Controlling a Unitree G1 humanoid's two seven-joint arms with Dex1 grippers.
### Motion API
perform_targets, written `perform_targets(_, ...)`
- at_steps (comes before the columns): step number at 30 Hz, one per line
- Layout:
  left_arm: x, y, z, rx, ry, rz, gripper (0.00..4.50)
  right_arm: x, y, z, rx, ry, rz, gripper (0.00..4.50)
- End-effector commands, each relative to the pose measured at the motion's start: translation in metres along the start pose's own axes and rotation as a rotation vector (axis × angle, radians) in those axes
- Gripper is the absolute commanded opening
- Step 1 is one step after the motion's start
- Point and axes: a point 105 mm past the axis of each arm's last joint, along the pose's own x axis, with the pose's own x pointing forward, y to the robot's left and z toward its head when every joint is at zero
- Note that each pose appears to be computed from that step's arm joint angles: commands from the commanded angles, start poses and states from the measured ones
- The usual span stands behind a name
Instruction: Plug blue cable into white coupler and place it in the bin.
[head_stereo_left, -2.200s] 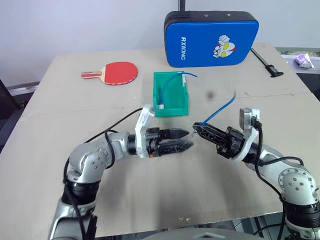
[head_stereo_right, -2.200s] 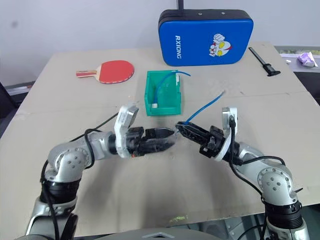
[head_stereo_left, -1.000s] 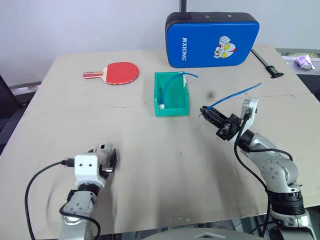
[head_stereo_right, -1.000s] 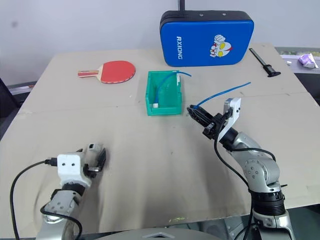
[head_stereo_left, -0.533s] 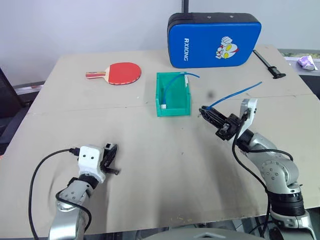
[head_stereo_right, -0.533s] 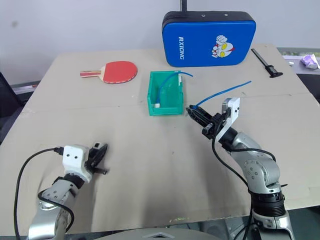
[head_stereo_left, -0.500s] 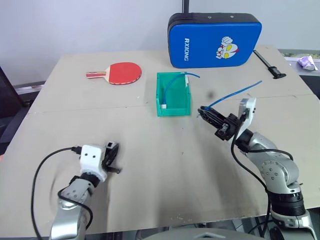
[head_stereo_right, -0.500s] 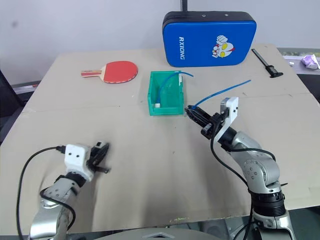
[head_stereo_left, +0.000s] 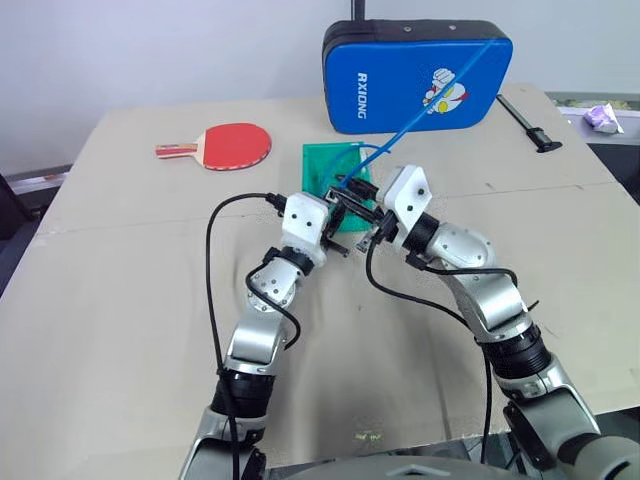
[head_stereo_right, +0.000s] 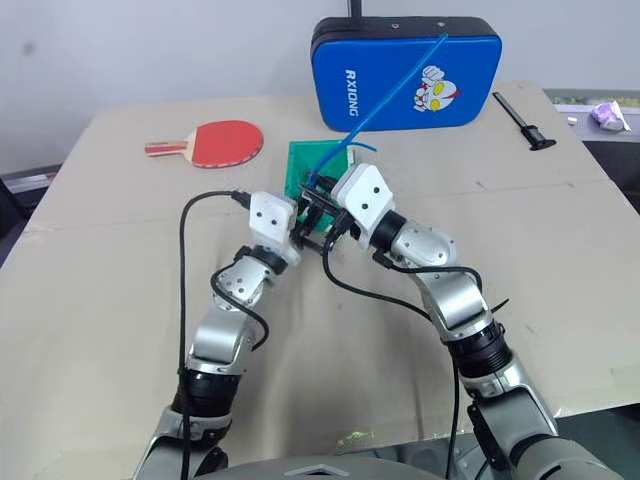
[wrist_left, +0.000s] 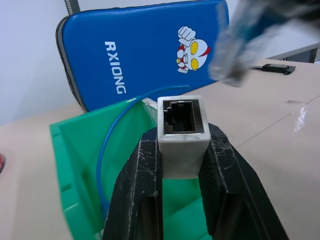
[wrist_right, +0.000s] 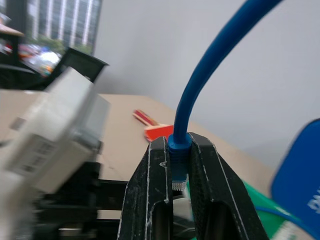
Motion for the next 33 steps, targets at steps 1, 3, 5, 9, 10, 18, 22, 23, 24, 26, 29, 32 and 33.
perform_targets(1,0.002,-0.003,0.013,0.027,-0.053,-0.016,0.37,0.004,-0.002,0.017,-0.064,-0.075,-0.004,0.0)
perform_targets(3,0.001,-0.003,0.014,0.029,-0.055,-0.018,0.37,0.003,0.001,0.014,-0.07,-0.068,0.007,0.0)
perform_targets(5,0.001,-0.003,0.014,0.028,-0.056,-0.019,0.37,0.003,0.003,0.013,-0.068,-0.066,0.009,0.0)
perform_targets(9,0.001,-0.006,0.015,0.022,-0.057,-0.035,0.37,0.004,0.006,0.01,-0.059,-0.061,0.011,0.0)
perform_targets(10,0.001,-0.007,0.015,0.024,-0.057,-0.036,0.37,0.004,0.007,0.008,-0.061,-0.052,0.018,0.0)
perform_targets(18,0.0,-0.008,0.016,0.04,-0.058,-0.043,0.37,-0.002,0.013,-0.018,-0.079,0.077,0.05,0.0)
perform_targets(22,-0.002,-0.011,0.017,0.045,-0.058,-0.053,0.37,-0.002,0.009,-0.024,-0.086,0.11,0.026,0.0)
perform_targets(23,-0.002,-0.011,0.017,0.045,-0.057,-0.054,0.37,-0.001,0.008,-0.024,-0.088,0.113,0.02,0.0)
perform_targets(24,-0.002,-0.012,0.017,0.046,-0.057,-0.057,0.37,-0.001,0.006,-0.025,-0.094,0.123,0.014,0.0)
perform_targets(26,-0.002,-0.012,0.017,0.048,-0.057,-0.059,0.37,0.0,0.005,-0.027,-0.102,0.138,0.006,0.0)
perform_targets(29,-0.002,-0.012,0.017,0.049,-0.058,-0.058,0.37,-0.001,0.001,-0.029,-0.108,0.158,-0.011,0.0)
perform_targets(32,-0.002,-0.011,0.017,0.05,-0.057,-0.049,0.37,-0.003,0.004,-0.033,-0.124,0.188,0.019,0.0)
perform_targets(33,-0.001,-0.011,0.018,0.051,-0.059,-0.047,0.37,-0.005,0.009,-0.037,-0.119,0.212,0.054,0.0)
